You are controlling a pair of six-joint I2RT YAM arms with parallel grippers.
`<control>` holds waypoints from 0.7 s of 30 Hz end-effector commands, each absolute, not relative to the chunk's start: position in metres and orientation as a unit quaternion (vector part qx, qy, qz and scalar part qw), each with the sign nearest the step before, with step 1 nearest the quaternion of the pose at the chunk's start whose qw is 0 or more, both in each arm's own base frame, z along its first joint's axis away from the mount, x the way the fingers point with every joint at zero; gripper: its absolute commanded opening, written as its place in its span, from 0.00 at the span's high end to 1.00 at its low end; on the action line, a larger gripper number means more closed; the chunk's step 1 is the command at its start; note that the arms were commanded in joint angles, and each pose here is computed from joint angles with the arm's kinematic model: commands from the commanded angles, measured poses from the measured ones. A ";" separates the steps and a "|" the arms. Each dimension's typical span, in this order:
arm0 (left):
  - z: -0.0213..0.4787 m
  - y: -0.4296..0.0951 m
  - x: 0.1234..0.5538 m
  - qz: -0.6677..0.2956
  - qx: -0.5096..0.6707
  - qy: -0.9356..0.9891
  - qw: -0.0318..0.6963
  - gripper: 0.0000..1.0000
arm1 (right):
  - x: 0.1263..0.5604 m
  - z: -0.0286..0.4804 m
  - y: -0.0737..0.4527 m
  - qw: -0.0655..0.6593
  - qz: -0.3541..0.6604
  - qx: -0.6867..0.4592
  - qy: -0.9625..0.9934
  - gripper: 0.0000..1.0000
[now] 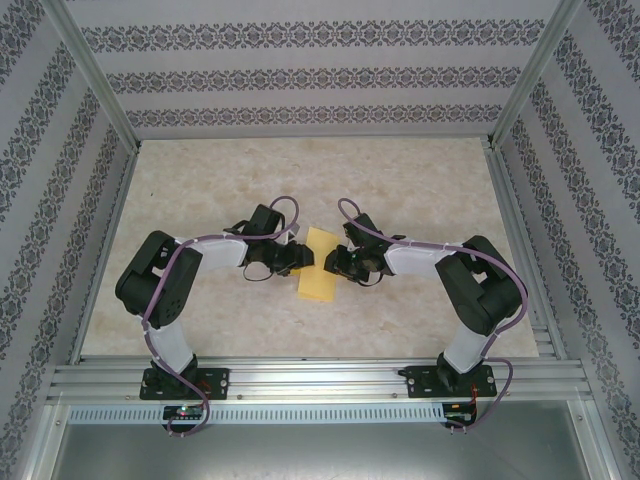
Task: Fold a paper plane with a square sheet of paper (pick it up from the middle)
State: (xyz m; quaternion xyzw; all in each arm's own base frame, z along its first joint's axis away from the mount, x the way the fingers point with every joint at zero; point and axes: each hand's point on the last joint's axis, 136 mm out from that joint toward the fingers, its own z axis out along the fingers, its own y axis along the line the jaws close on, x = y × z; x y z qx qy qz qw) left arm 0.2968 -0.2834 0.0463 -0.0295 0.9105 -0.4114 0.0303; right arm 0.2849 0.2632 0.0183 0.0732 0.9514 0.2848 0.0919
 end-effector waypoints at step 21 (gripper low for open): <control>0.059 -0.302 0.317 -0.435 -0.026 0.900 0.036 0.77 | 0.226 0.097 0.302 0.386 0.161 -0.204 0.885 0.36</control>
